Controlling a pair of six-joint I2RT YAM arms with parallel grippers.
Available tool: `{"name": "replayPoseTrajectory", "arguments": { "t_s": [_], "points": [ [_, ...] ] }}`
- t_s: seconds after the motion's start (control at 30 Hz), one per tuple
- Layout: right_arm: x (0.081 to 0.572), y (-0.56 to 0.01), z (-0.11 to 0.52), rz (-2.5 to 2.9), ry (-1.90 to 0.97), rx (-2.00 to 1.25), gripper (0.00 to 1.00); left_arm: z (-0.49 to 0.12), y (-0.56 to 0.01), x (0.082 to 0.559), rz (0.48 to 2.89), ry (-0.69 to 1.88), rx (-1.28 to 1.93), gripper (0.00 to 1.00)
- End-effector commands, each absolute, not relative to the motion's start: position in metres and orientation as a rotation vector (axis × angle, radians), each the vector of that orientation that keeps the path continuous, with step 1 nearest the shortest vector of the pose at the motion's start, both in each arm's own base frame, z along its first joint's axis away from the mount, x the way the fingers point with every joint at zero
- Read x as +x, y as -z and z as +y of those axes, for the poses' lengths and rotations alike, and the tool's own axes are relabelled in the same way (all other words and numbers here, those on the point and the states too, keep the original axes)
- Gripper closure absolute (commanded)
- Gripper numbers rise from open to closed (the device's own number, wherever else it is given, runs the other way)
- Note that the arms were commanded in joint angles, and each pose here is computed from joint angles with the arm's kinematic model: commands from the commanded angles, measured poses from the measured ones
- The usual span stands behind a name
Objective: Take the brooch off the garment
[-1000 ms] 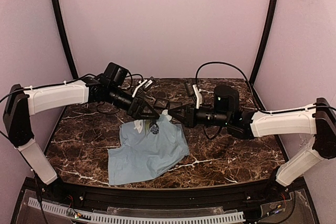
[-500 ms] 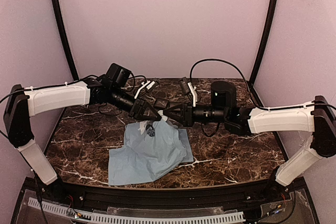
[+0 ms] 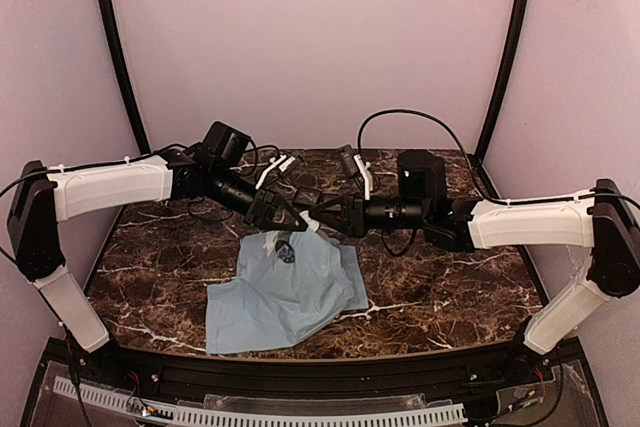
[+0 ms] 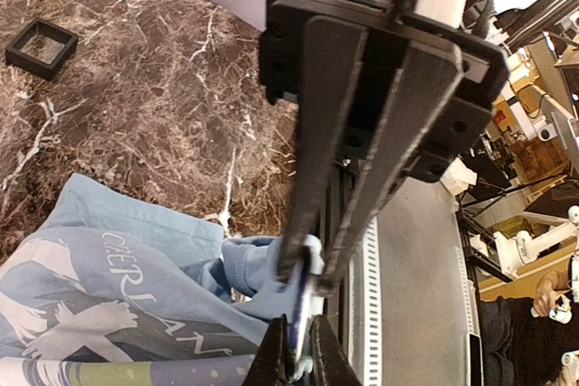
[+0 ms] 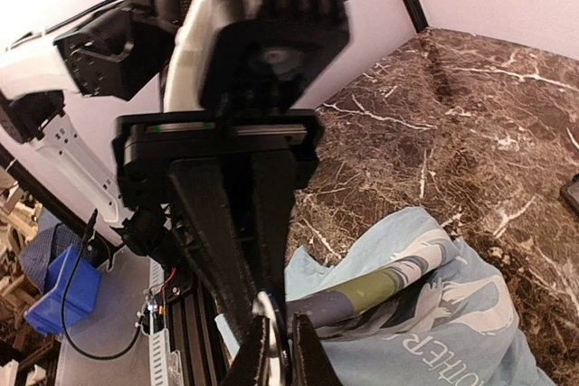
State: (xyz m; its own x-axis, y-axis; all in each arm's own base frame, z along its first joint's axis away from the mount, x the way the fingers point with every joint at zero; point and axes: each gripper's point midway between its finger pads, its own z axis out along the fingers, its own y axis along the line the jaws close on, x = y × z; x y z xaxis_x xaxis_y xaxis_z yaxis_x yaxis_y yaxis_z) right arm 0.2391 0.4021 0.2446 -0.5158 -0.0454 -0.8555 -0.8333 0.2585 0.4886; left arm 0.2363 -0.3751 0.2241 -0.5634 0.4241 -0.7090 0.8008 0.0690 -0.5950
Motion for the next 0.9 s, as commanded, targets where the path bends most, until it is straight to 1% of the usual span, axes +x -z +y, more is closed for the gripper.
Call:
{"name": "replayPoseTrajectory", "arguments": {
  "t_s": [0.0,0.07,0.13,0.2,0.3,0.37,0.47,0.57,0.87],
  "points": [
    [0.251,-0.254,0.404,1.753,-1.304,-0.770,0.80,-0.380,-0.237,0.224,1.946,1.562,1.254,0.99],
    [0.253,-0.256,0.401,1.748,-1.292,-0.753,0.71,-0.381,-0.237,0.226,1.949,1.553,1.246,0.99],
    [0.256,-0.258,0.395,1.743,-1.264,-0.722,0.55,-0.381,-0.239,0.228,1.953,1.537,1.233,0.99],
    [0.258,-0.263,0.389,1.728,-1.248,-0.694,0.43,-0.380,-0.241,0.230,1.951,1.517,1.223,0.99],
    [0.257,-0.268,0.381,1.709,-1.246,-0.662,0.34,-0.379,-0.243,0.232,1.946,1.500,1.210,0.99],
    [0.255,-0.270,0.375,1.705,-1.251,-0.635,0.31,-0.379,-0.244,0.235,1.948,1.489,1.193,0.99],
    [0.249,-0.269,0.369,1.697,-1.284,-0.608,0.28,-0.378,-0.245,0.238,1.957,1.491,1.172,0.99],
    [0.246,-0.262,0.367,1.713,-1.308,-0.592,0.29,-0.377,-0.247,0.239,1.948,1.493,1.165,0.99],
    [0.240,-0.250,0.374,1.745,-1.352,-0.620,0.48,-0.376,-0.251,0.235,1.928,1.522,1.174,0.99]
  ]
}}
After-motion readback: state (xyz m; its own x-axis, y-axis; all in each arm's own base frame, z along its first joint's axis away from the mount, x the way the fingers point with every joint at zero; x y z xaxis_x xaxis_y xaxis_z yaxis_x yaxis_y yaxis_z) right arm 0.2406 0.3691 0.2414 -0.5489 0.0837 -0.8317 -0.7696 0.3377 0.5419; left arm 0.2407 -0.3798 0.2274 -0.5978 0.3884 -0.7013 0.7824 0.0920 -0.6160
